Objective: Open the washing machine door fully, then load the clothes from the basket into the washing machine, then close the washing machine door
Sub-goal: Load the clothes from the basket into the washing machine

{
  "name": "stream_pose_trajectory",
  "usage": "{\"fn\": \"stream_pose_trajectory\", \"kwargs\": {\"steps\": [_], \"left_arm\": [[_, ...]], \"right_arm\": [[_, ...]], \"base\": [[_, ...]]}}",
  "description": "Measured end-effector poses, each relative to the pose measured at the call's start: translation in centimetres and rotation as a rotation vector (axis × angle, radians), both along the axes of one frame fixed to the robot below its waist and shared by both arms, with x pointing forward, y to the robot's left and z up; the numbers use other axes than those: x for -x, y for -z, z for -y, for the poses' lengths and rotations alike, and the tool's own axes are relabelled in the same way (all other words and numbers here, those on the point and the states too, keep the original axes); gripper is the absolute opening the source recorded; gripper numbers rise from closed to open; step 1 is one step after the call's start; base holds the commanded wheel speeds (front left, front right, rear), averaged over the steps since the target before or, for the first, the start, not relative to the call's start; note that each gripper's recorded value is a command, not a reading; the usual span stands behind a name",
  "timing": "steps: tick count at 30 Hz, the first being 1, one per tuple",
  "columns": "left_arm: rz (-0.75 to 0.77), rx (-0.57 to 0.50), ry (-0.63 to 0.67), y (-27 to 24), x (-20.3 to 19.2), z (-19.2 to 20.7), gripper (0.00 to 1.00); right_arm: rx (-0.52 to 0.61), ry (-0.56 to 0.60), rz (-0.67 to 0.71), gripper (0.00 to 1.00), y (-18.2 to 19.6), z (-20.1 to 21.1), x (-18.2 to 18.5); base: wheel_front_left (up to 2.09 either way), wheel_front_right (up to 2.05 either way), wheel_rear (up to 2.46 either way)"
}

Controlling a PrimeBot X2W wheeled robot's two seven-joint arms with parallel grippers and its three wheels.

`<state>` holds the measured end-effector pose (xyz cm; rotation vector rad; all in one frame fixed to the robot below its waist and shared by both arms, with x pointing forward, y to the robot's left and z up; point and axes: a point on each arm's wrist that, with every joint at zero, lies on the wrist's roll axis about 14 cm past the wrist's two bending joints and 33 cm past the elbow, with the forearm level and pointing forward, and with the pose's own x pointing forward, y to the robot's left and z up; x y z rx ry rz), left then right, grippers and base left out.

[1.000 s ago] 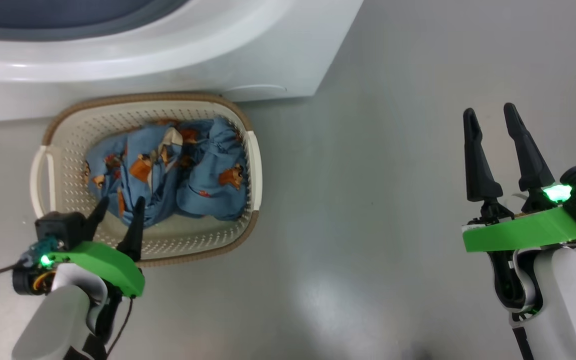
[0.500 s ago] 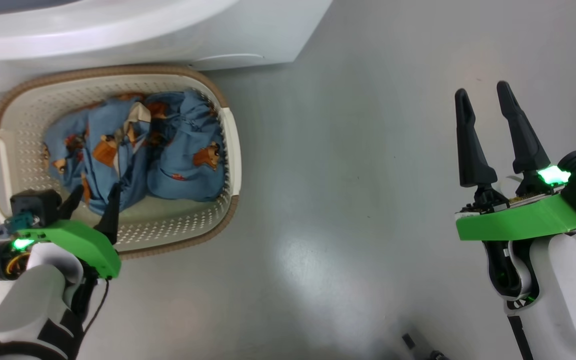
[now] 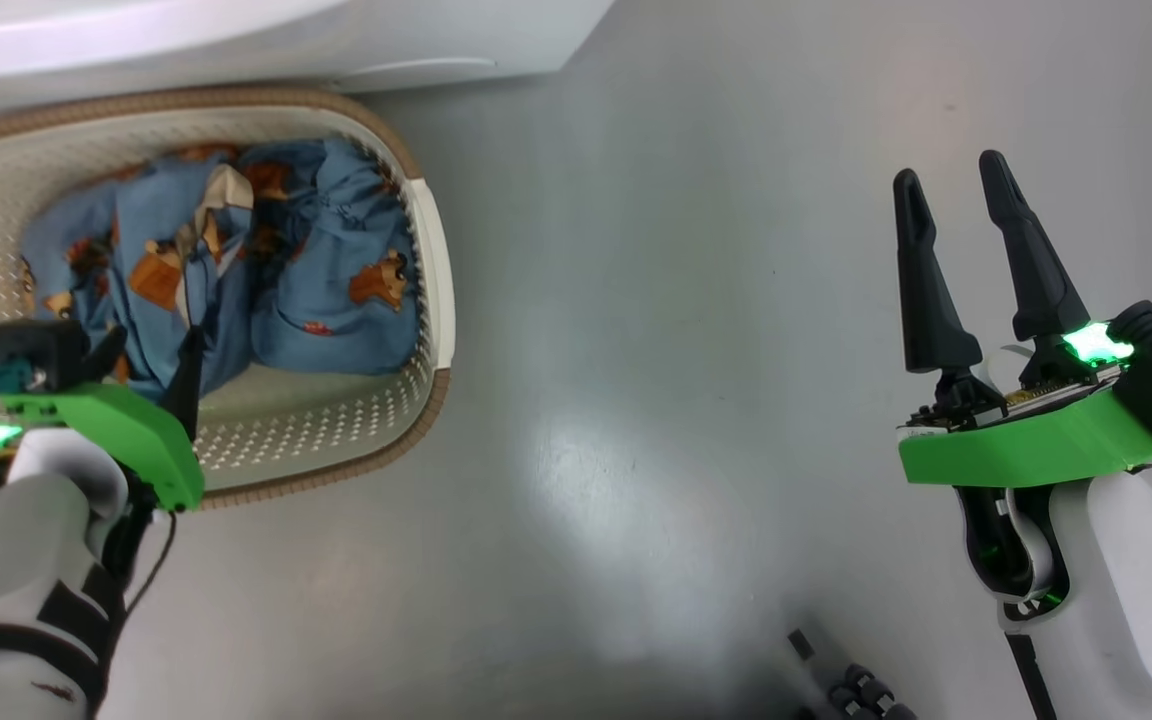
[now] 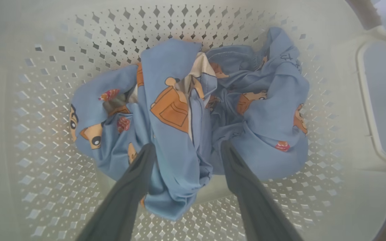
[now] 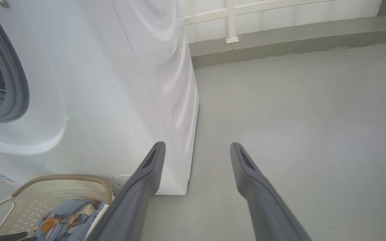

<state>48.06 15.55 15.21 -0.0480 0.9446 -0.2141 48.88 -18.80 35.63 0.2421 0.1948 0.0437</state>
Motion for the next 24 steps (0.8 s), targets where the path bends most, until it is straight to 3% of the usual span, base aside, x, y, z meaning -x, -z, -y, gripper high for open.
{"fn": "stream_pose_trajectory", "kwargs": {"steps": [24], "left_arm": [[-0.108,-0.098,0.062,4.9,-1.1,-1.6,1.0]], "right_arm": [[-0.013,-0.052,-0.024,1.0,3.2,-1.8,-1.5]], "base": [[0.0,0.0,0.0]]}}
